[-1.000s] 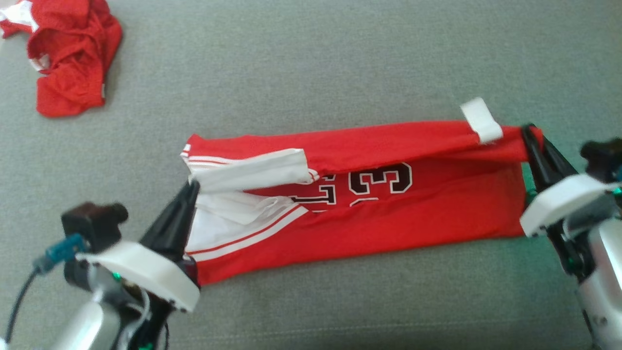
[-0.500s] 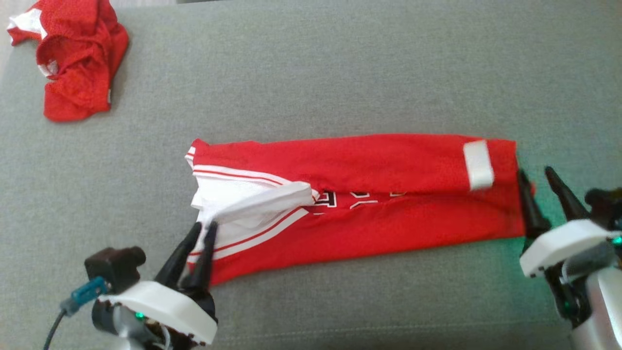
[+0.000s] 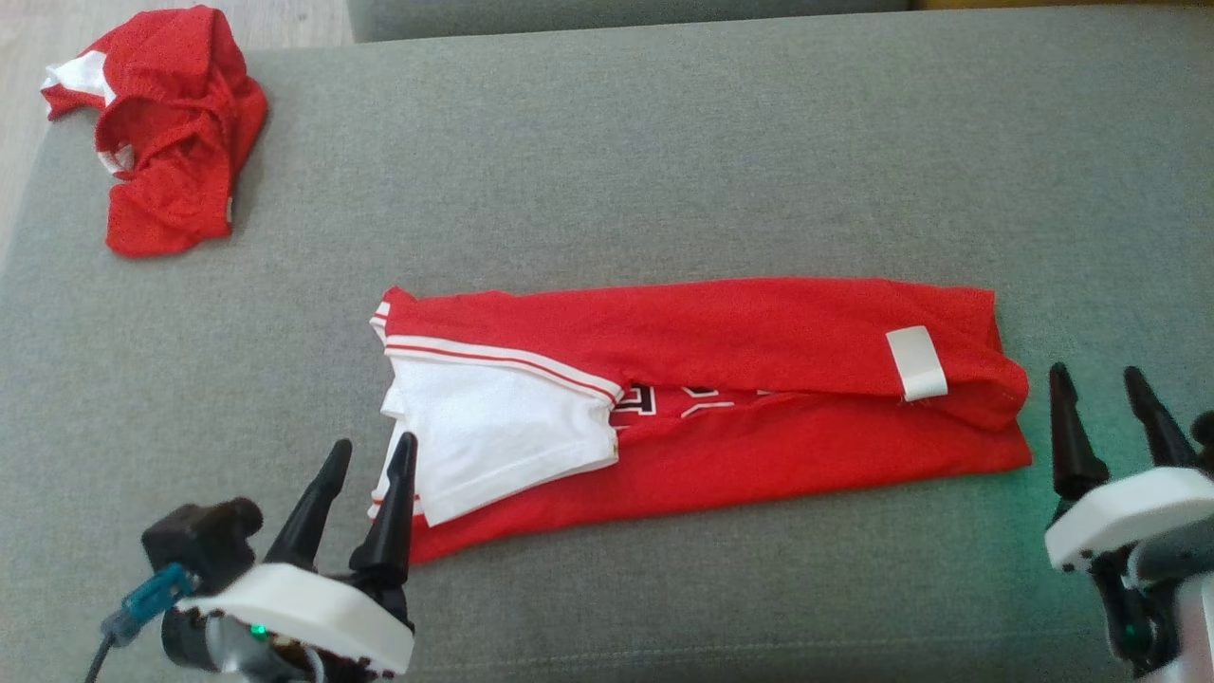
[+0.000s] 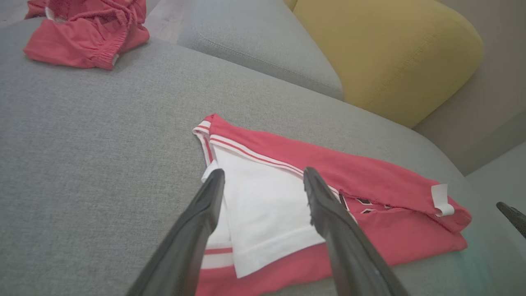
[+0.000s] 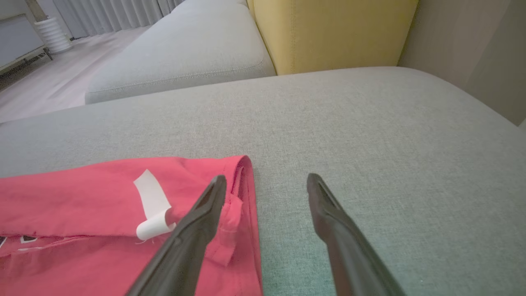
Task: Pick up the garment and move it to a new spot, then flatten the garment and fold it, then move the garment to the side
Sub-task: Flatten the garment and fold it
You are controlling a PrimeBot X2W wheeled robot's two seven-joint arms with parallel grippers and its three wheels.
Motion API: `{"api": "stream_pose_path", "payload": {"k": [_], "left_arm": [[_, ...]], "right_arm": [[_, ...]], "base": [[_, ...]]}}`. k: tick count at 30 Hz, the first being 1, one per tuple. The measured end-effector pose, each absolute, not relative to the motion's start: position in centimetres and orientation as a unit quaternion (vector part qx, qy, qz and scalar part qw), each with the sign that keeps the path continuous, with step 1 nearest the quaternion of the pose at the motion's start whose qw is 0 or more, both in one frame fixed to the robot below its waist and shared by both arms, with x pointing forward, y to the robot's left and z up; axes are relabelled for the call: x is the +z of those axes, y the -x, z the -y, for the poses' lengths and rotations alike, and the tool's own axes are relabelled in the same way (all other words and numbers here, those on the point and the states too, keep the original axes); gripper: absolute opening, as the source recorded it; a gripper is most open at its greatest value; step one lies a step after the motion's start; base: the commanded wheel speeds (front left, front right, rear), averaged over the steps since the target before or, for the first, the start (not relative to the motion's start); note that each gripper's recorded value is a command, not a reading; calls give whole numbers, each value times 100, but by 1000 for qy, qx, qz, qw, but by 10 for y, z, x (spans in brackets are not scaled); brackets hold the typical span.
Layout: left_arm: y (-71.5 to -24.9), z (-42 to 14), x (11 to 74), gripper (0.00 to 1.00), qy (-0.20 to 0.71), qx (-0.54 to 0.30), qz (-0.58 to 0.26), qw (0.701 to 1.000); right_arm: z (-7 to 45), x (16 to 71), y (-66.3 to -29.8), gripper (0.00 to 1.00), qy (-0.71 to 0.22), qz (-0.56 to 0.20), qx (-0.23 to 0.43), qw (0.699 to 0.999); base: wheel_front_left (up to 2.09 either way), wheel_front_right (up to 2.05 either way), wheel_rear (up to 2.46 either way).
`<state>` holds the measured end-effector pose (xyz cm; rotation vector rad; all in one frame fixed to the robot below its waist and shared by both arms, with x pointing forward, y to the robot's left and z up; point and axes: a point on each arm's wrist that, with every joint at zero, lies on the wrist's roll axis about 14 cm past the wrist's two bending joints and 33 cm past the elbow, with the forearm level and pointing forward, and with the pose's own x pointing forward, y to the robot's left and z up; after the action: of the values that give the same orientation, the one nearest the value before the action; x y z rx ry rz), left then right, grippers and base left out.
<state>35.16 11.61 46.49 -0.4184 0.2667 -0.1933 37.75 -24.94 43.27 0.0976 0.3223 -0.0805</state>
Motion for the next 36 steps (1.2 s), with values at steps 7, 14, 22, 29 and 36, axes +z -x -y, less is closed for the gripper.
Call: {"api": "stream_pose_path", "payload": {"k": [7, 14, 22, 29, 36], "left_arm": [[-352, -113, 462, 100, 203, -92, -132, 966], [-351, -117, 453, 100, 201, -81, -144, 966], [-358, -124, 448, 100, 202, -65, -143, 967], [-361, -128, 448, 100, 199, -60, -137, 969], [-367, -125, 457, 100, 188, -67, -120, 972]], "right_arm": [[238, 422, -394, 100, -39, -220, -23, 974], [229, 383, -391, 100, -4, -337, 5, 941], [223, 362, -393, 100, -1, -402, 21, 916], [216, 361, -398, 25, -16, -414, 32, 909], [222, 370, -396, 0, -24, -393, 24, 919]], "base": [[0, 0, 0], [0, 0, 0], [0, 0, 0], [0, 0, 0], [0, 0, 0]]}}
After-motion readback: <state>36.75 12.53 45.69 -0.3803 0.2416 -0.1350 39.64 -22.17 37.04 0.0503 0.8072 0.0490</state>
